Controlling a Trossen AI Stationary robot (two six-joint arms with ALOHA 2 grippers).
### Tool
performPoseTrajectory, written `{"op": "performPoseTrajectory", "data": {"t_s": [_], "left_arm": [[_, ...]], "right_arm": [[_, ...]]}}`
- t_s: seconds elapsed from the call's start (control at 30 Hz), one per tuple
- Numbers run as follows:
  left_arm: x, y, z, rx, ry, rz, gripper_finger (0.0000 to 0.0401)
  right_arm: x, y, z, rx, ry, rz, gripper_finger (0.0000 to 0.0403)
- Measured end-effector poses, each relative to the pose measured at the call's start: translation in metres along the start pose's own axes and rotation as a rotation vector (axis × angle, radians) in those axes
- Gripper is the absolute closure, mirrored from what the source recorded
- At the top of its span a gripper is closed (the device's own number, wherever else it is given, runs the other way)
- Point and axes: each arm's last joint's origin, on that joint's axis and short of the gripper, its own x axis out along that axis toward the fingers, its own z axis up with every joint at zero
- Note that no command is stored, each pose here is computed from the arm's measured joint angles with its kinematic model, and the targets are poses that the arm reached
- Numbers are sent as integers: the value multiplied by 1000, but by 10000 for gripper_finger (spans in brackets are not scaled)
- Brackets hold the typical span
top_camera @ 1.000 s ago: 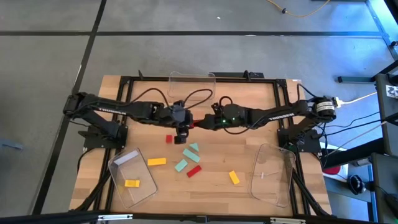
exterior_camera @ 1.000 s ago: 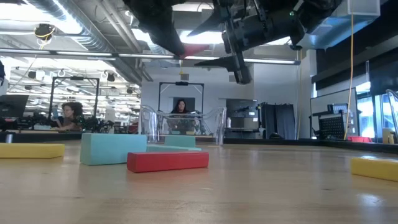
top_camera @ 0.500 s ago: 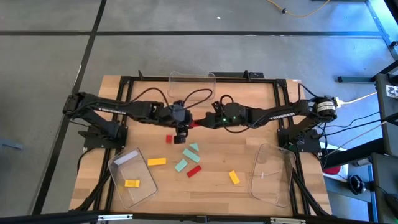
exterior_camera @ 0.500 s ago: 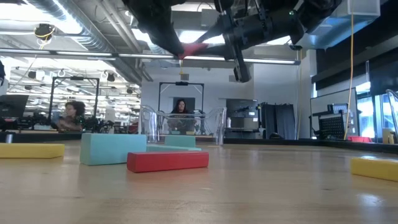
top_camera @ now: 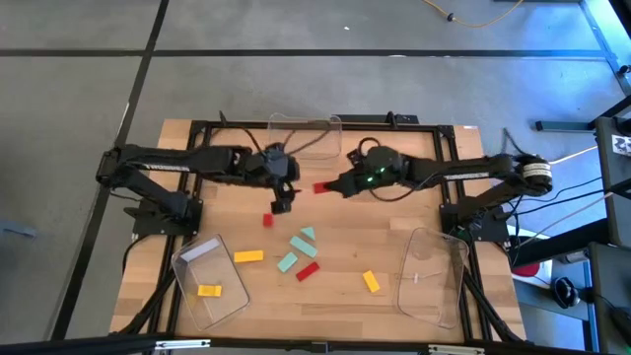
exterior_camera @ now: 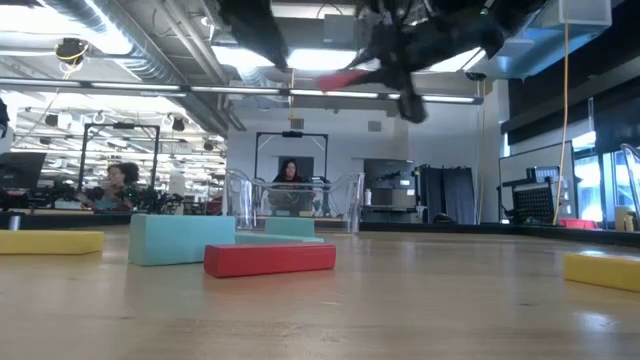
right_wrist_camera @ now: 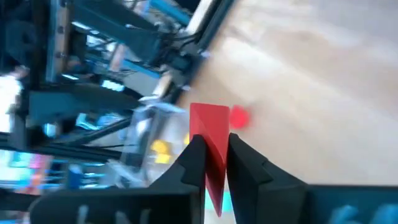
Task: Sort & place blocks by color
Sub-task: Put the top right red block into the right transparent bin
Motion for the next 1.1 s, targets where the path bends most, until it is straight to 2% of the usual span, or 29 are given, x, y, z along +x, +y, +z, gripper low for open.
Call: {"op": "performPoseTrajectory", "data": {"t_s": [0.07,0.17,0.3,0.33,0.4,0.47,0.53,0.63,0.7,0.9,1.03,1.1], "left_arm": [[-11,6,-5,-21,31,2,105],[-26,11,-8,-83,-71,-6,99],[-38,11,-28,-194,-281,-32,104],[-38,10,-36,-217,-322,-52,104],[-42,8,-44,-281,-491,-120,104],[-43,6,-59,-312,-590,-179,104],[-47,7,-65,-353,-740,-232,104],[-52,9,-73,-402,-862,-248,104],[-56,10,-76,-410,-889,-244,104],[-59,12,-76,-423,-903,-218,104],[-59,14,-76,-444,-904,-172,104],[-59,14,-76,-452,-904,-157,104]], "right_arm": [[-19,1,4,-47,3,-53,364],[-43,3,4,-127,11,-110,364],[-71,13,5,-237,-35,-87,364],[-76,16,5,-254,-56,-71,364],[-83,15,3,-297,-87,-40,364],[-88,18,2,-342,-147,34,364],[-90,17,0,-380,-192,92,364],[-91,17,-2,-401,-248,181,364],[-92,19,-1,-409,-285,226,364],[-92,19,-3,-414,-231,273,364],[-98,35,-3,-402,-64,353,364],[-105,51,-7,-404,70,341,364]]}}
